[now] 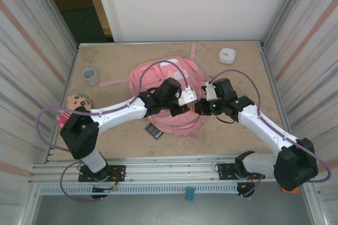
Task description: Pack the student bag
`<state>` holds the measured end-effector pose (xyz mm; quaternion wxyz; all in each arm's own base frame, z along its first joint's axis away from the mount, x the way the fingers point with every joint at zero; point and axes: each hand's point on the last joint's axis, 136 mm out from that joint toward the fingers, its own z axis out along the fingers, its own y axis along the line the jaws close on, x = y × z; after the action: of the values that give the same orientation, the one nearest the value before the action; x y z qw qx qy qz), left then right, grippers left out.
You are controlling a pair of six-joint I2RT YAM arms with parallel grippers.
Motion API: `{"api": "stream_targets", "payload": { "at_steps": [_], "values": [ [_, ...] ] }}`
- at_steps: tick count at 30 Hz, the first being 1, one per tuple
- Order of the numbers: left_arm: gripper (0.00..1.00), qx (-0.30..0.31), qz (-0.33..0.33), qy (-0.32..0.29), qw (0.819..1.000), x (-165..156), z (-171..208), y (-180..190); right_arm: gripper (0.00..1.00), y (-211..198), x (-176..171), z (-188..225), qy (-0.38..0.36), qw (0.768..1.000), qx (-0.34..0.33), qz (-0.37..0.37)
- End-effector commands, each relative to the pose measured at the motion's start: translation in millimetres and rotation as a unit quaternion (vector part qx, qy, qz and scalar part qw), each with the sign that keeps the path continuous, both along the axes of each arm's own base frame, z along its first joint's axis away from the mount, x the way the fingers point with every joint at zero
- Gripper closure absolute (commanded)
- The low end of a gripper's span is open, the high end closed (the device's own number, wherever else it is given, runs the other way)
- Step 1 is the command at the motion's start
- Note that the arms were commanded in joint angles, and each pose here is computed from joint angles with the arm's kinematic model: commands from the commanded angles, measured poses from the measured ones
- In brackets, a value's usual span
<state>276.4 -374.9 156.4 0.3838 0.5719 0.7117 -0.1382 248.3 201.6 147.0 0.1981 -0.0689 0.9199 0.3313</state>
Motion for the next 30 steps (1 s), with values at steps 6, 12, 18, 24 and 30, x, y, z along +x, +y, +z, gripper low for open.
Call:
{"api": "stream_targets", "payload": {
  "at_steps": [6,12,18,24,30],
  "values": [
    [0.92,0.01,-0.02,0.007,1.0,-13.5,5.4,30.2,1.0,-17.6,3.9,13.9,-0.008,0.999,0.031,-0.007],
    [0.92,-0.017,-0.06,0.017,0.998,-32.7,13.8,48.8,1.0,-36.8,20.2,0.0,0.007,1.0,0.021,-0.02],
    [0.91,-0.011,-0.1,0.009,0.995,-50.6,16.1,62.3,1.0,-46.5,39.6,-3.9,0.02,0.999,0.03,-0.024],
    [0.71,-0.038,-0.078,0.01,0.996,-50.2,26.3,66.4,1.0,-34.2,35.4,5.7,0.016,0.999,0.05,-0.006],
    [0.32,-0.057,-0.009,-0.03,0.998,-40.4,46.6,44.5,1.0,-27.7,25.5,14.2,0.002,0.998,0.061,0.0]
  ]
}}
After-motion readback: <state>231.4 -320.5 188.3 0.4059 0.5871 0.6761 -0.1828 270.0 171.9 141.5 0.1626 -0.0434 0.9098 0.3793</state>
